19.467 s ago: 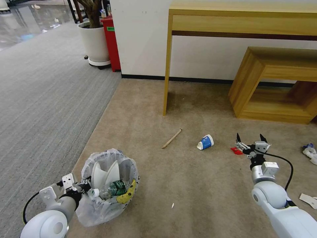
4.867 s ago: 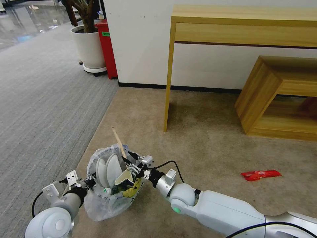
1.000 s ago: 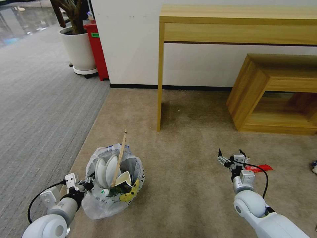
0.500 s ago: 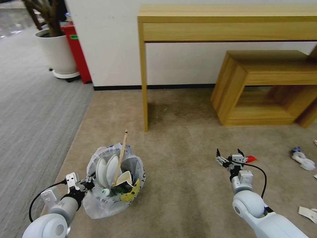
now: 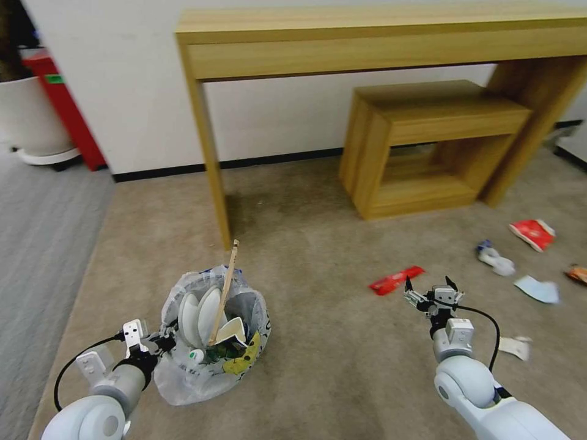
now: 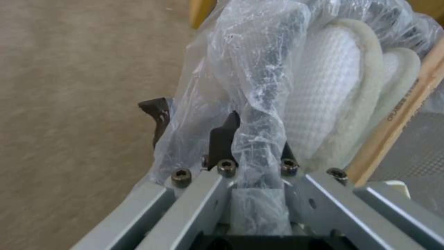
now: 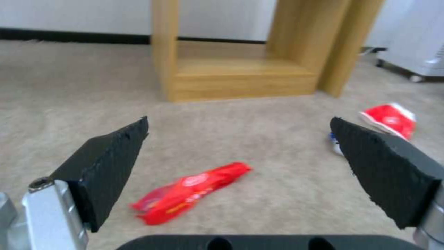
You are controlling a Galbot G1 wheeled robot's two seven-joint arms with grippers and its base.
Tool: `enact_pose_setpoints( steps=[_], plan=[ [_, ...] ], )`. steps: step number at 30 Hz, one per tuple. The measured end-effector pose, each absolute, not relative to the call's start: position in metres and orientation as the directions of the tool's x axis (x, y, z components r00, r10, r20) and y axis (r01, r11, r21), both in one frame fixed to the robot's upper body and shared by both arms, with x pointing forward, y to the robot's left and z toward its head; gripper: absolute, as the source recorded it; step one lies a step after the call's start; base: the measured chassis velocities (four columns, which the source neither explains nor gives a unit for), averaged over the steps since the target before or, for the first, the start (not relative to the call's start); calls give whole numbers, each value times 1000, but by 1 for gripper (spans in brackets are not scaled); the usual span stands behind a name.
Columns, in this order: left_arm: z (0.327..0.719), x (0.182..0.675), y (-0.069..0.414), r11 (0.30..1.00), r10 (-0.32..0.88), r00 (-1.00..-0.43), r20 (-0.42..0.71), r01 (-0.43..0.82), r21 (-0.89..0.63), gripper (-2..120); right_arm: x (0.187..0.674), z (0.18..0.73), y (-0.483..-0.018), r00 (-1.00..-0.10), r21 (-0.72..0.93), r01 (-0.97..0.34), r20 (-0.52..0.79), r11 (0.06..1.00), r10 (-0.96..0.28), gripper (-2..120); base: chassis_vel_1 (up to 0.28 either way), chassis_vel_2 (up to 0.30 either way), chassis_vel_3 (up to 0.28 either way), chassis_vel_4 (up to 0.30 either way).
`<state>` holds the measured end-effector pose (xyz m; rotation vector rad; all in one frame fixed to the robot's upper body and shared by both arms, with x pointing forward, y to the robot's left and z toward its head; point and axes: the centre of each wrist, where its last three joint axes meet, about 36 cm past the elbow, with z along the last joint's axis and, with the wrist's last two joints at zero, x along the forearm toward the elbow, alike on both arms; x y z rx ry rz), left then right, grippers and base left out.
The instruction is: Pick up the trash bin and place the garbage on the floor into it.
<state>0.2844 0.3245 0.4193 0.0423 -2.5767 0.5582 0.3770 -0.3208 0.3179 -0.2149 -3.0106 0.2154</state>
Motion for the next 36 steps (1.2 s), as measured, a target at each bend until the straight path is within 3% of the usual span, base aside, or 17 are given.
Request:
enact_pose_setpoints(
  steps=[17, 36],
  plan=[
    [420, 283, 323, 914, 70, -876, 477, -135, -382, 1, 380, 307, -323, -996, -159, 82, 17, 984, 86, 100, -106, -100, -96, -102],
    [419, 284, 327, 909, 61, -880, 471, -146, -390, 1, 386, 309, -315, -998, -153, 61, 14, 986, 64, 100, -6, -4, -4, -6]
  ],
)
